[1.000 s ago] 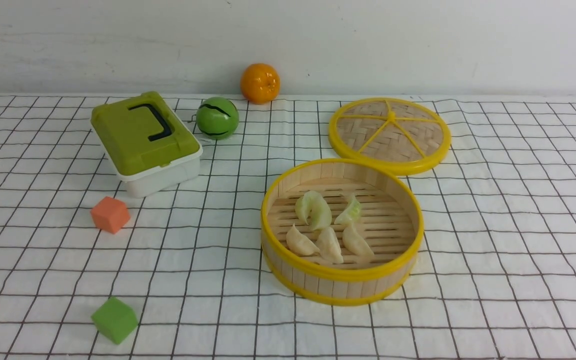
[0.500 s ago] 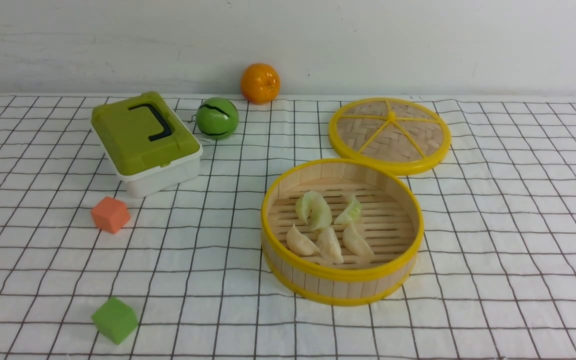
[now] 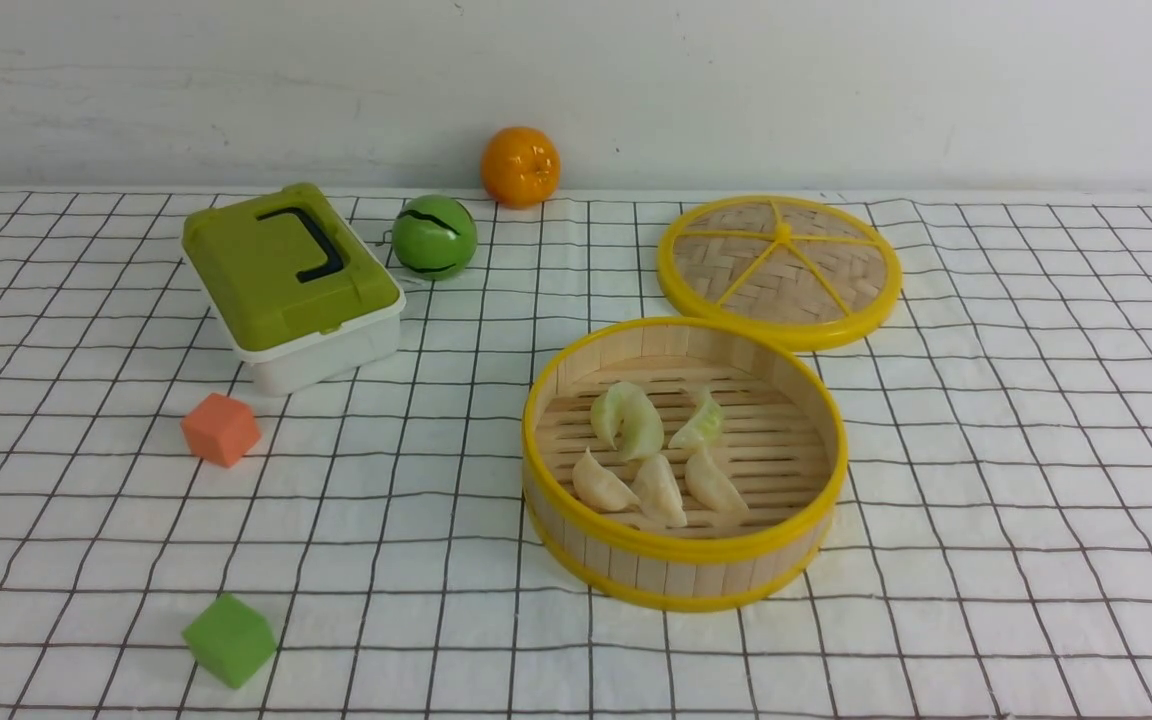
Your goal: Put the dumplings into the steamer on the table with the white tablecloth.
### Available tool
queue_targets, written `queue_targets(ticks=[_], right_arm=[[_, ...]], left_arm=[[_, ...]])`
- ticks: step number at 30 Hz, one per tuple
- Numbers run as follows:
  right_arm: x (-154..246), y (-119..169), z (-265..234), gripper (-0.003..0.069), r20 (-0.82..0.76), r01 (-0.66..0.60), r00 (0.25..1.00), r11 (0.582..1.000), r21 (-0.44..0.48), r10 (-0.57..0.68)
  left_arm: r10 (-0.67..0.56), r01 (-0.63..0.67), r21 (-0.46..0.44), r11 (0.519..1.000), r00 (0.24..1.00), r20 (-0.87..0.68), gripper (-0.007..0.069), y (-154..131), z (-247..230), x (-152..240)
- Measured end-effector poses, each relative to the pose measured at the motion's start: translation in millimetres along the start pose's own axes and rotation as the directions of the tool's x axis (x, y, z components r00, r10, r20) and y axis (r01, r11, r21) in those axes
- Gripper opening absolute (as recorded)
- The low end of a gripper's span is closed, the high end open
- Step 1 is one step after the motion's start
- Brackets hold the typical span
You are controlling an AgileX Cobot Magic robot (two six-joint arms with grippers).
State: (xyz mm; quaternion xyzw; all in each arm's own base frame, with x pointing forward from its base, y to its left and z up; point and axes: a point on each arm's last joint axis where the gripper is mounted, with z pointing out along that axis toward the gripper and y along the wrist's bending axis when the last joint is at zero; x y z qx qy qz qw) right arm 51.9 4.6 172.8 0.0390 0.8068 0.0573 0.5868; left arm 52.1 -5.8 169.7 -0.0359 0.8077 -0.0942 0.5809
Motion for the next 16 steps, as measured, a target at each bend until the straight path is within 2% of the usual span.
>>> queue_targets(ticks=[16], right_arm=[[0.0,0.0,0.0,0.0167,0.000,0.000,1.000,1.000,0.000,0.000]], left_arm=[[0.000,0.000,0.000,1.000,1.000,0.000,-0.0003,0.0,0.0,0.0]])
